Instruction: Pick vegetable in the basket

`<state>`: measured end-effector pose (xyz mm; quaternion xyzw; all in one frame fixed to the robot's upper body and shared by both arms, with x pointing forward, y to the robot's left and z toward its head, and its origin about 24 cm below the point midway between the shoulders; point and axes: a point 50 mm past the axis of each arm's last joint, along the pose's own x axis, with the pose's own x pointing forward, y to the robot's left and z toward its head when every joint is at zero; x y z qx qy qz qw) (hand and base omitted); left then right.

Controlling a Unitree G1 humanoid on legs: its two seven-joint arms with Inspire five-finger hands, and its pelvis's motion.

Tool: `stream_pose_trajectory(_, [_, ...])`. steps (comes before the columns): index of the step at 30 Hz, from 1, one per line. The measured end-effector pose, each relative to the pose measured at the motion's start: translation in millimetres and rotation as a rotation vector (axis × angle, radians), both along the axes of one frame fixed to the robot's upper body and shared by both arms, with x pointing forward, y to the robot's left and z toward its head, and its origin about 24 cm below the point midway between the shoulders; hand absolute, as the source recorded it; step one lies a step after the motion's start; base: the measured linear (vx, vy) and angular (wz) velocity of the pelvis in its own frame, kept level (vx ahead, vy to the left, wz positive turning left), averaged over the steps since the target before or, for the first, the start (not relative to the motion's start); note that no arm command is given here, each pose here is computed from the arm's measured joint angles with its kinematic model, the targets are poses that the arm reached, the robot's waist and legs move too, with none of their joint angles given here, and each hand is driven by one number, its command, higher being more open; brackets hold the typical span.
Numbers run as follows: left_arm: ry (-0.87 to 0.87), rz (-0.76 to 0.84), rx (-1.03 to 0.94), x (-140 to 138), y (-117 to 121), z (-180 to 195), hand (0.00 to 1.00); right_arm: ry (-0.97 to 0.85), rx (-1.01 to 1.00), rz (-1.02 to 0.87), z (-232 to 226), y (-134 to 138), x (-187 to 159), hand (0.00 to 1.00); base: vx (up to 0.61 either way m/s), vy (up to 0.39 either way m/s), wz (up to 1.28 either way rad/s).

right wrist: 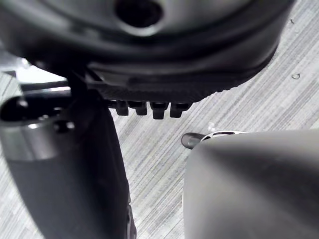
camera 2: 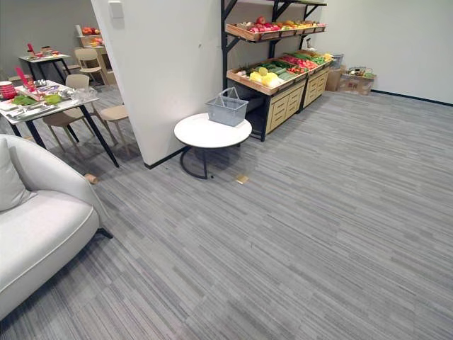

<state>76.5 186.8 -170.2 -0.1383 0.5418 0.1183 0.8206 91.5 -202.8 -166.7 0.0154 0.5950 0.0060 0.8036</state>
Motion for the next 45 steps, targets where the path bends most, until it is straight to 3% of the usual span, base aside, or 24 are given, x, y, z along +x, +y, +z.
stream_pose_trajectory(11, [0.005, 0.006, 0.006, 1.4, 1.2, 0.0, 1.00, -0.033, 0.059, -0.030, -1.1, 17.8, 4.5, 1.00, 0.00, -0.006, 0.02])
stream_pose_trajectory(45, [-0.008, 0.009, 0.012, 4.0, 2.9, 0.9, 1.00, -0.057, 0.097, -0.025, -0.1, 20.5, 7.4, 1.00, 0.00, -0.002, 0.01])
